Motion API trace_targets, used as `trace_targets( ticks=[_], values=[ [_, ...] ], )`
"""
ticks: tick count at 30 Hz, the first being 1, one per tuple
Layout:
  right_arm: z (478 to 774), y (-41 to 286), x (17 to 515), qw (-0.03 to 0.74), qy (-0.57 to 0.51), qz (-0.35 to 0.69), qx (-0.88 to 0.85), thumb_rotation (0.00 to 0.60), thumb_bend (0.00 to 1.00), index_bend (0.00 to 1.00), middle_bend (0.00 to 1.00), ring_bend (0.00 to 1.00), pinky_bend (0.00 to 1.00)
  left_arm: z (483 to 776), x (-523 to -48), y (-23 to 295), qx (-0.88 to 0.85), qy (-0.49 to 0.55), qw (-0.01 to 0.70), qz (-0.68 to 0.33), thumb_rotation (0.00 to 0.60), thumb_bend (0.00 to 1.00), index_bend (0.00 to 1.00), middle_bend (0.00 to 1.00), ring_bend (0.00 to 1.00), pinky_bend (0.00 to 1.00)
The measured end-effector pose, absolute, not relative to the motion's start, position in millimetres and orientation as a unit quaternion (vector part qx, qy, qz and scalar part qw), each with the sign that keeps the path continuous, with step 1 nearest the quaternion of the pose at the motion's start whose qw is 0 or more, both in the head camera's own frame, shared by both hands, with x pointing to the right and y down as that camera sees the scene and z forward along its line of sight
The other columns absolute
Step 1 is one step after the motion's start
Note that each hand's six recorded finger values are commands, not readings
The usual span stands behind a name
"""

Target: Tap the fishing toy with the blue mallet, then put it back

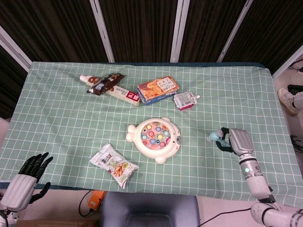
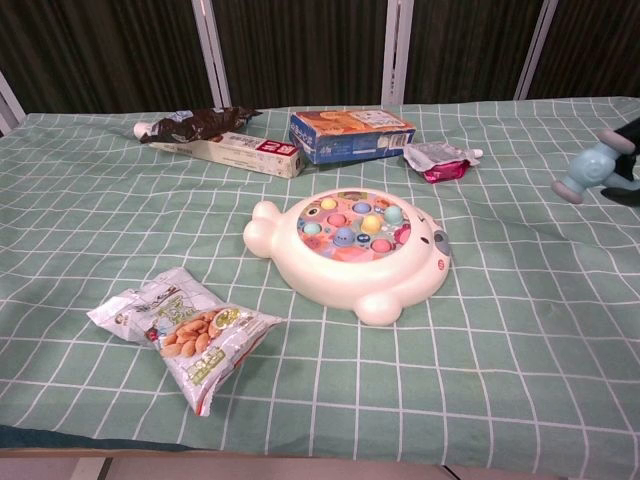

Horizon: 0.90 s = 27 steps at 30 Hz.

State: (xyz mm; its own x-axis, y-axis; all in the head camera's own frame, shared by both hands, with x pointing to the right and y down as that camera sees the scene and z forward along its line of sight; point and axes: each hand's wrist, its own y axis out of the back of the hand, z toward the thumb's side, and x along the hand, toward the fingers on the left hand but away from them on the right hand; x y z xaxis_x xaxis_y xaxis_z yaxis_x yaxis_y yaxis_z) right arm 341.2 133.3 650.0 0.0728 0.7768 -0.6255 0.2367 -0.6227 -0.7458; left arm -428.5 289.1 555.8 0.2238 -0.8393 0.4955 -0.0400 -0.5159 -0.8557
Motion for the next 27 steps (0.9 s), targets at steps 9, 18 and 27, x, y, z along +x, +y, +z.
trace_targets(
  ticks=[9, 18, 27],
  values=[
    [613.1, 112.5, 273.9, 0.276, -0.323, 0.540, -0.726, 0.600, 0.76, 1.00, 0.78, 0.77, 0.76, 554.4, -430.0, 288.6, -0.687, 0.322, 0.373, -0.534, 0.600, 0.39, 0.00, 0.00, 0.00, 0.11],
    [624.6, 94.0, 207.0, 0.285, -0.261, 0.579, -0.718, 0.600, 0.77, 1.00, 0.78, 0.77, 0.75, 550.7, -433.9, 287.3, -0.689, 0.329, 0.369, -0.530, 0.600, 0.39, 0.00, 0.00, 0.00, 0.11],
    [645.4, 96.0, 118.9, 0.299, -0.219, 0.584, -0.722, 0.600, 0.77, 1.00, 0.78, 0.77, 0.74, 548.7, -436.0, 287.2, -0.692, 0.330, 0.367, -0.526, 0.600, 0.39, 0.00, 0.00, 0.00, 0.11]
  ],
)
